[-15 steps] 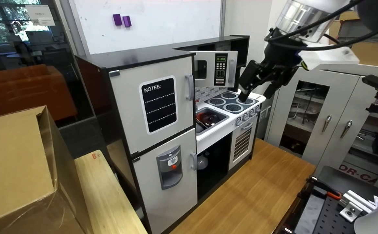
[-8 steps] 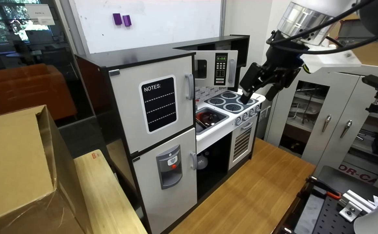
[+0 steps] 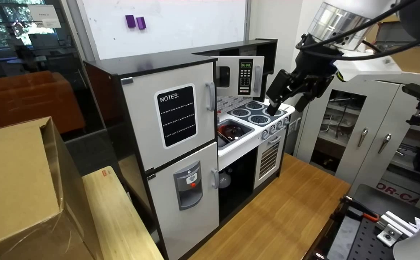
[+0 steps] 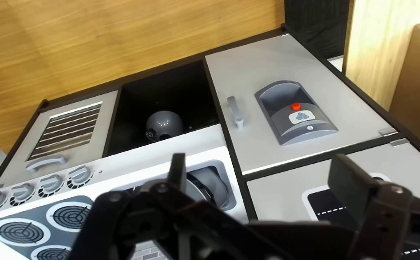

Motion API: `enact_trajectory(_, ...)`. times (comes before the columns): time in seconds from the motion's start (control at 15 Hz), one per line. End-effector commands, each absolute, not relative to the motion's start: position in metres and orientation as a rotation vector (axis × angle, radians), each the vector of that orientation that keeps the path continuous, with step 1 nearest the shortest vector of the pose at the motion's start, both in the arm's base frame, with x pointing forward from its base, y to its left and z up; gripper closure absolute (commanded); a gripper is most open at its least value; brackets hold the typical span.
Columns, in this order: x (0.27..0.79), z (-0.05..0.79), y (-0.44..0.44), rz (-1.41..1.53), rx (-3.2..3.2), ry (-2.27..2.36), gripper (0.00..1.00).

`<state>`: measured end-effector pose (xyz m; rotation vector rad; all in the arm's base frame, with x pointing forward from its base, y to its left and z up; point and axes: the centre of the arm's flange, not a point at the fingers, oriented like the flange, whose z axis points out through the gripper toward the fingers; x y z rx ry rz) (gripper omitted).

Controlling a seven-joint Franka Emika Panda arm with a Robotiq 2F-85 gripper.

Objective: Close the top cabinet door

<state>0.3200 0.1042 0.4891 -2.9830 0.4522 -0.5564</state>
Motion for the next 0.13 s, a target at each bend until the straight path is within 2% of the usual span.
enact_trajectory(0.0,0.32,0.4891,0.1042,-0.556,-2.983,0.452,0.0)
enact_trajectory(0.07,0.32,0.4891,0.1042,-0.556,-2.983,0.452,0.0)
